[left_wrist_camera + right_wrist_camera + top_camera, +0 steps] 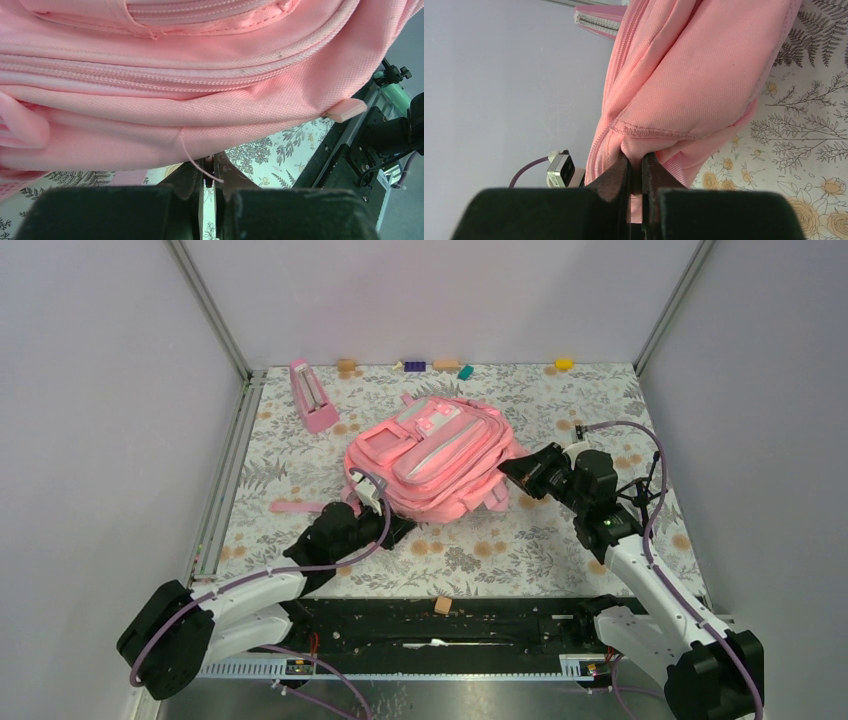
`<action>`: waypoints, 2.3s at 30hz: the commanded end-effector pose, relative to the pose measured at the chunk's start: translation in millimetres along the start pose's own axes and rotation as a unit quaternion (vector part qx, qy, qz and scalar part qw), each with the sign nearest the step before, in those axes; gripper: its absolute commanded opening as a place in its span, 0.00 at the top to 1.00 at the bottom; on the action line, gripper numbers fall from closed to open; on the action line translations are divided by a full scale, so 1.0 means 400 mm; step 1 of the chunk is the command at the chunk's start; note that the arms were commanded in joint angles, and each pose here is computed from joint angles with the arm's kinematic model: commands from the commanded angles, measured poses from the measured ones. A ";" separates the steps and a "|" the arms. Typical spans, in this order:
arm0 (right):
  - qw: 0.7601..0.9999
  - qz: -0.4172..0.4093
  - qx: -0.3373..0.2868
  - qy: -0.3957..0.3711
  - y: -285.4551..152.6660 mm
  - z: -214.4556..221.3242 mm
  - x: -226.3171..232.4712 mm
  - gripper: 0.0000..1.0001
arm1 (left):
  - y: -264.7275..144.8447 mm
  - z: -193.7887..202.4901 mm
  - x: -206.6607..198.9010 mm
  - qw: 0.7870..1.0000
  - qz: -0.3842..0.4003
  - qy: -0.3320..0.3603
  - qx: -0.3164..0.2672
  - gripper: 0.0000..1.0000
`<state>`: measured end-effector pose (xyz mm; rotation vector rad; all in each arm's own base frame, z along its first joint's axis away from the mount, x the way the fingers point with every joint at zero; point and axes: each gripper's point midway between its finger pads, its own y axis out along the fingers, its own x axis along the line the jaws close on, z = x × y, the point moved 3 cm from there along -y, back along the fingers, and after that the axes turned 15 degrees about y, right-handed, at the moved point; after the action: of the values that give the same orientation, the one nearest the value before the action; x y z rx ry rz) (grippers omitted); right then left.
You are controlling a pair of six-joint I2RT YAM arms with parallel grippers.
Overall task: Pack the student bag
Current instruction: Zip the student bag at the center of the board.
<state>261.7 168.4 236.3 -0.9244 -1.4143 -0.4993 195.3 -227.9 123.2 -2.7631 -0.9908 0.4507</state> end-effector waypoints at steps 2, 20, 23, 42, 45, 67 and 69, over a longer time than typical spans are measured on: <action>0.991 -0.121 -0.022 -0.047 -0.010 -0.005 0.161 1.00 | -0.001 -0.144 -0.049 0.996 0.032 0.029 -0.082 1.00; 0.993 -0.105 0.013 -0.053 0.033 0.064 0.137 1.00 | -0.029 -0.236 -0.103 0.991 0.054 0.041 -0.114 1.00; 0.993 -0.101 0.014 -0.058 0.038 0.071 0.133 1.00 | -0.033 -0.246 -0.114 0.990 0.059 0.042 -0.117 1.00; 0.993 -0.079 0.046 -0.079 0.078 0.155 0.105 1.00 | -0.041 -0.289 -0.186 0.988 0.094 0.028 -0.123 1.00; 0.992 -0.077 0.050 -0.086 0.084 0.170 0.102 1.00 | -0.045 -0.297 -0.192 0.987 0.095 0.024 -0.125 1.00; 0.981 0.001 0.029 -0.190 0.078 0.253 -0.061 0.96 | -0.026 -0.265 -0.175 0.990 0.045 -0.112 -0.067 1.00; 0.976 0.023 0.010 -0.216 0.053 0.228 -0.085 0.84 | -0.024 -0.240 -0.170 0.991 0.039 -0.117 -0.049 1.00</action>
<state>232.3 248.1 177.9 -1.0958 -1.6691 -0.2657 164.6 -248.5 163.5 -2.6535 -0.9921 0.7372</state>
